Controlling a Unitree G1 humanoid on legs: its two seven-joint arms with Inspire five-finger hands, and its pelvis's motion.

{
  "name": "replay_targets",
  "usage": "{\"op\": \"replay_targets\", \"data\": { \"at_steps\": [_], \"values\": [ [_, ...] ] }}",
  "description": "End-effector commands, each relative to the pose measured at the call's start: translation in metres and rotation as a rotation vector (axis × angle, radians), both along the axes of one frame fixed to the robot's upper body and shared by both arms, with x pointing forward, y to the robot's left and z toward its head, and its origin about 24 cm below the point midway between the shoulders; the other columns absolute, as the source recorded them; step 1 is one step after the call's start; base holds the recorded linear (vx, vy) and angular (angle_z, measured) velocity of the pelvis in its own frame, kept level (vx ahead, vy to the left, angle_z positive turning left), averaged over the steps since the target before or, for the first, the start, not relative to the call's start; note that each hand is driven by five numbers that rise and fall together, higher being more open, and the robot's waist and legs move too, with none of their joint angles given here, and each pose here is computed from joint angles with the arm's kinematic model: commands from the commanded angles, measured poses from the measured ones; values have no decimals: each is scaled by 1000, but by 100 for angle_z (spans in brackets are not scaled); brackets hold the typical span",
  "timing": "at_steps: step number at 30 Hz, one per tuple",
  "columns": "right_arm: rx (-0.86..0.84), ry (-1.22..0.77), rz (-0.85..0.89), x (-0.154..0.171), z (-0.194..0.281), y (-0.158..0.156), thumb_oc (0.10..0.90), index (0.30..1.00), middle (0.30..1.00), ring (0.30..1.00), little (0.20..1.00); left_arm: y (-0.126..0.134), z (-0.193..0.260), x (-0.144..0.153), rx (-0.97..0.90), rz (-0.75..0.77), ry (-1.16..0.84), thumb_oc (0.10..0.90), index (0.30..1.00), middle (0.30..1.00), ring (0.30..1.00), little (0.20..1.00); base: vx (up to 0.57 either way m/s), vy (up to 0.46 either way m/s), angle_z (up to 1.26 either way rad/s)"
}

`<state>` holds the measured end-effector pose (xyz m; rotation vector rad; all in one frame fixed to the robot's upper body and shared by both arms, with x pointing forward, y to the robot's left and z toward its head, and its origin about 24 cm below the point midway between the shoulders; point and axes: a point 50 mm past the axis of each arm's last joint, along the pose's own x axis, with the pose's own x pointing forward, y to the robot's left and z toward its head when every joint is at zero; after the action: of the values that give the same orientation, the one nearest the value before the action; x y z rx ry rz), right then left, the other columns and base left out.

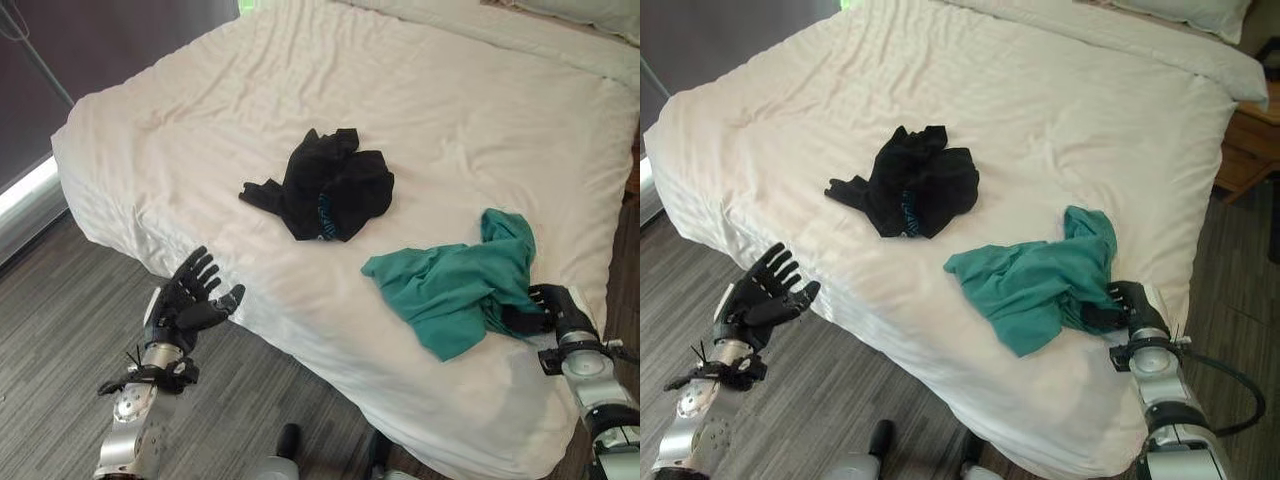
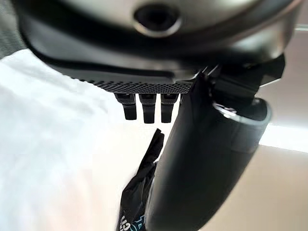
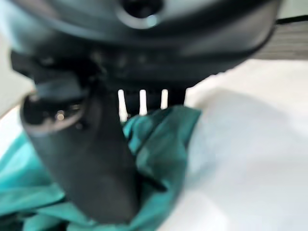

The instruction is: Pick up bed clothes into laundry basket.

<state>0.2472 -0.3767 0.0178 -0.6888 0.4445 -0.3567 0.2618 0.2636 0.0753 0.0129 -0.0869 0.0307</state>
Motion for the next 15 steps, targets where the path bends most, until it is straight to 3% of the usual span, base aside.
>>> {"op": "replay_targets", "data": {
  "at_steps": [1,2,5,10,11,12,15],
  "values": [
    [15,377,-7,-66,-59,-3,400,300,300,300,300,-17,91,34,197,-60,-375,800,900,900,900,900,15,-105,16],
    [37,360,19,-65,-61,4,400,300,300,300,300,-15,110,47,331,-51,-386,800,900,900,900,900,9,-60,11],
    [64,344,15,-64,-63,9,400,300,300,300,300,-18,131,61,392,-1,-434,800,900,900,900,900,28,3,-34],
    [162,333,-66,-91,-80,15,400,300,300,300,300,-10,148,88,513,163,-411,800,900,900,900,900,176,132,-54],
    [198,338,-74,-96,-87,21,400,300,300,300,300,-1,159,93,739,244,-385,800,900,900,900,900,110,148,-22],
    [199,337,-75,-95,-87,22,400,300,300,300,300,-1,159,94,740,243,-386,800,900,900,900,900,157,224,-36],
    [272,384,-121,-116,-107,33,400,300,300,300,300,-10,182,105,1103,302,-397,800,900,900,900,900,153,253,-108]
  ]
}}
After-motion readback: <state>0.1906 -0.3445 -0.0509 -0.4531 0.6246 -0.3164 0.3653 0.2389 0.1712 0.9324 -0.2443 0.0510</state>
